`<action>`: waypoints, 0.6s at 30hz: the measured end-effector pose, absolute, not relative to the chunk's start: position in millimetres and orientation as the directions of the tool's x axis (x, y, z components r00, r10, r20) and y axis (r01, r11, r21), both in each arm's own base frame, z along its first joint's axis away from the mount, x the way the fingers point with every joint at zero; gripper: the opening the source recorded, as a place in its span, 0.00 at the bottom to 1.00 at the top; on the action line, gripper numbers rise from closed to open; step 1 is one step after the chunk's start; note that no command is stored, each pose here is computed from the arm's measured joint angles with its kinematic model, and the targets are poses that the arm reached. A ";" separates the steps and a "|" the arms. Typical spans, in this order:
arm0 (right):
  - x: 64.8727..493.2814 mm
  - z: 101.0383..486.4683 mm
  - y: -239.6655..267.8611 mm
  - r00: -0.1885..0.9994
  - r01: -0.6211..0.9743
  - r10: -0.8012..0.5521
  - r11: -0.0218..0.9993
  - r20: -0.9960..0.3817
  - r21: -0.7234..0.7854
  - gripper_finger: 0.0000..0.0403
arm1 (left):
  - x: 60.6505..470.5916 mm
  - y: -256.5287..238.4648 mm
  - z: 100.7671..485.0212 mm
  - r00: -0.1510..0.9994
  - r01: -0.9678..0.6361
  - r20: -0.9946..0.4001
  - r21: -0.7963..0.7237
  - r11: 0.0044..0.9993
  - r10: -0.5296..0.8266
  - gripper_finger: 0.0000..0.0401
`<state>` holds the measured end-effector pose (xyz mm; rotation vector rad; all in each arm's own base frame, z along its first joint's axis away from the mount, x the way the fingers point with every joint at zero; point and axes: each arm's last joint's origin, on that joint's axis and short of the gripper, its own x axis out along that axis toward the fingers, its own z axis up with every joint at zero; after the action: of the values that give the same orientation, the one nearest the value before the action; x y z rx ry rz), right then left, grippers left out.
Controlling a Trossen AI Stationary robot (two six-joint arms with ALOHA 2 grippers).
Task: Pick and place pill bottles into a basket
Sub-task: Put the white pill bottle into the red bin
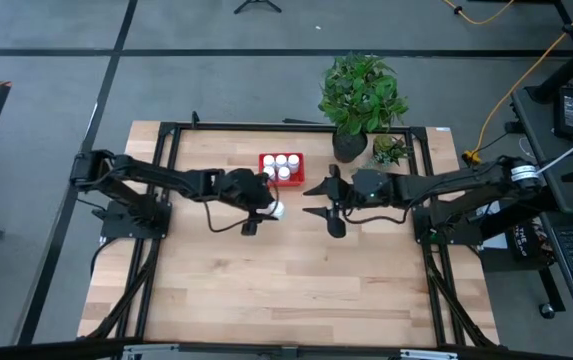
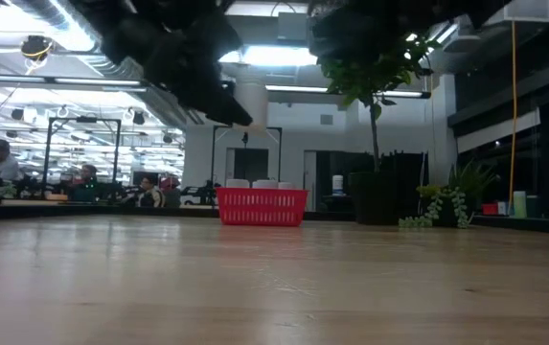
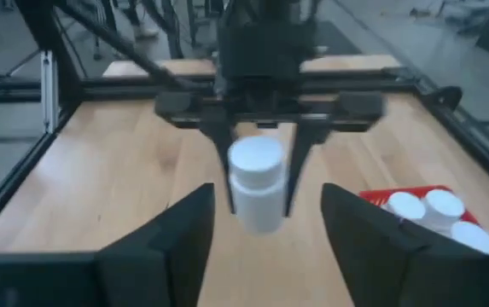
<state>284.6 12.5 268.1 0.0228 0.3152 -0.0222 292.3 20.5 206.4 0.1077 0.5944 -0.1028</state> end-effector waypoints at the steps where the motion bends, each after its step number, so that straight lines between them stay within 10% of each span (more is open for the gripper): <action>1: 286.8 268.9 13.7 0.945 0.023 -0.015 1.000 -0.327 0.020 0.54 | 296.3 21.8 206.3 0.819 0.133 -0.571 0.080 0.988 -0.064 0.43; 18: 333.4 277.5 23.0 0.863 0.007 -0.004 1.000 -0.506 0.004 0.61 | 317.1 27.8 214.3 0.820 0.165 -0.570 0.149 0.975 -0.052 0.43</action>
<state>333.4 23.0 277.5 0.0059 0.5304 -0.0057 317.1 27.8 214.3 0.1960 0.5997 -0.1165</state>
